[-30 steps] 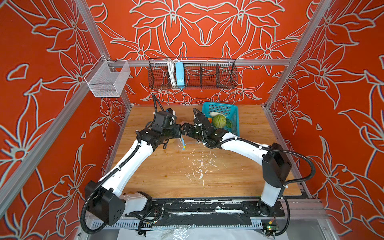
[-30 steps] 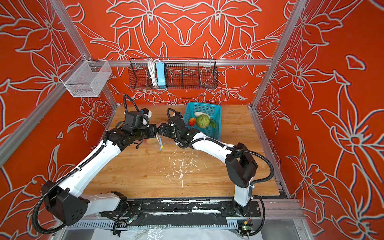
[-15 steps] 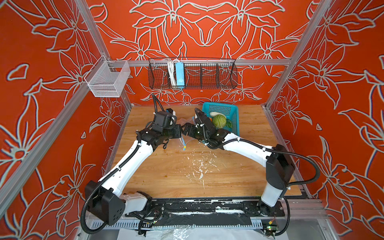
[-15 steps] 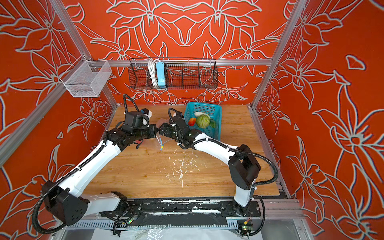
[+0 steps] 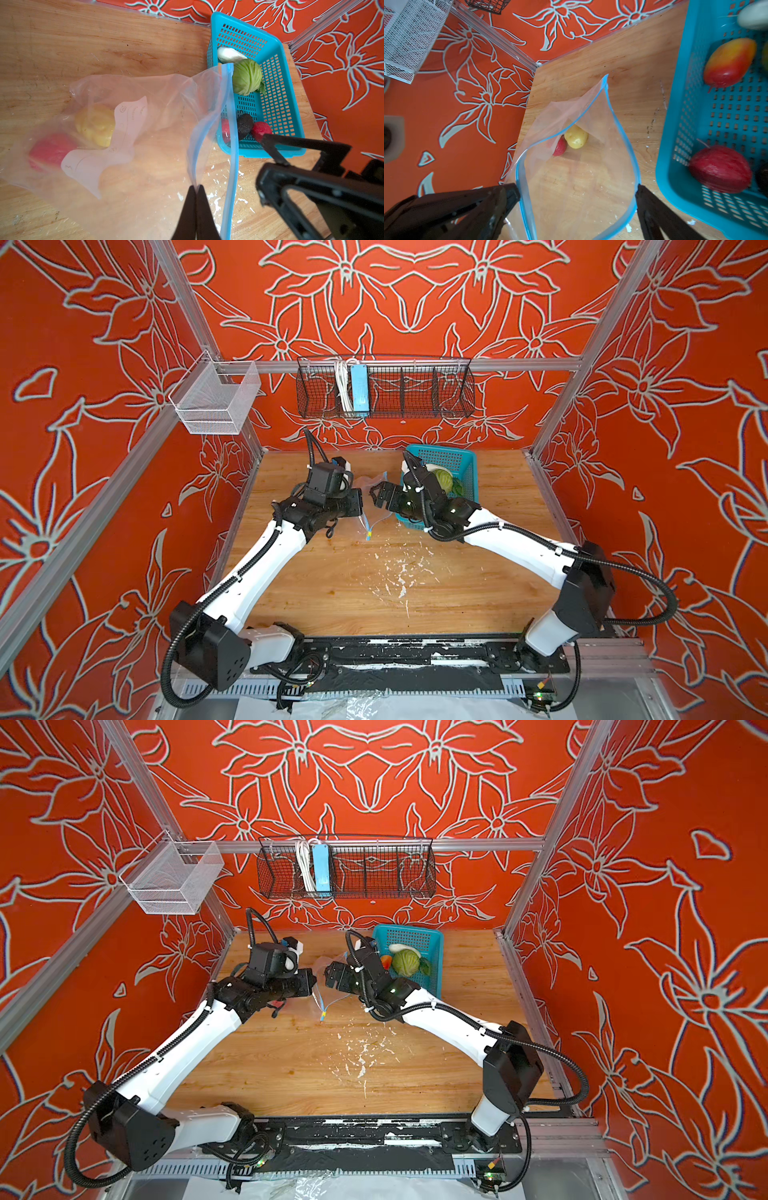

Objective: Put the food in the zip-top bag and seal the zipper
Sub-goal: 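Open the right gripper to release the potato and withdraw toward the basket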

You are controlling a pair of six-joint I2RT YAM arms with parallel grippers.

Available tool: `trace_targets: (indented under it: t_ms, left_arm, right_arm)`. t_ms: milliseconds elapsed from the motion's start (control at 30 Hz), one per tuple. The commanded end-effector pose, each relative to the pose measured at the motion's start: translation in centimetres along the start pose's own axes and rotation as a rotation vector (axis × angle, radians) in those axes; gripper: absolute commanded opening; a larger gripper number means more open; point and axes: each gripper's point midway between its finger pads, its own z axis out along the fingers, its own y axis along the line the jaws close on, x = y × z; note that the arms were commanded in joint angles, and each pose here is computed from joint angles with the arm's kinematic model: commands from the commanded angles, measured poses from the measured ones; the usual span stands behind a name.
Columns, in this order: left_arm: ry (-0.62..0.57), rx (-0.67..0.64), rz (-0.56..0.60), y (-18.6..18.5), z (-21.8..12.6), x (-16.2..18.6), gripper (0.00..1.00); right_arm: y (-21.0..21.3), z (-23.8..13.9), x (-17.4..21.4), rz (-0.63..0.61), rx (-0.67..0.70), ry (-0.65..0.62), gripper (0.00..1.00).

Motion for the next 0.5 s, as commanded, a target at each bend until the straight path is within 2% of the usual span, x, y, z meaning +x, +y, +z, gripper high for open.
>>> trace_targets:
  t_ms: [0,267,467]
  left_arm:
    - [-0.009,-0.01,-0.004,0.3,-0.4,-0.1,0.0]
    - [-0.014,-0.009,-0.002,0.3,-0.6,-0.1,0.0]
    - [-0.012,-0.011,-0.003,0.4,-0.5,-0.1,0.0]
  right_arm:
    - [-1.0,-1.5,-0.6,-0.041,0.063,-0.022,0.98]
    - [-1.9,-2.1,-1.1,-0.089,0.113,-0.009,0.98]
    - [-3.7,-2.4,-2.2,-0.098,0.253,-0.003,0.98]
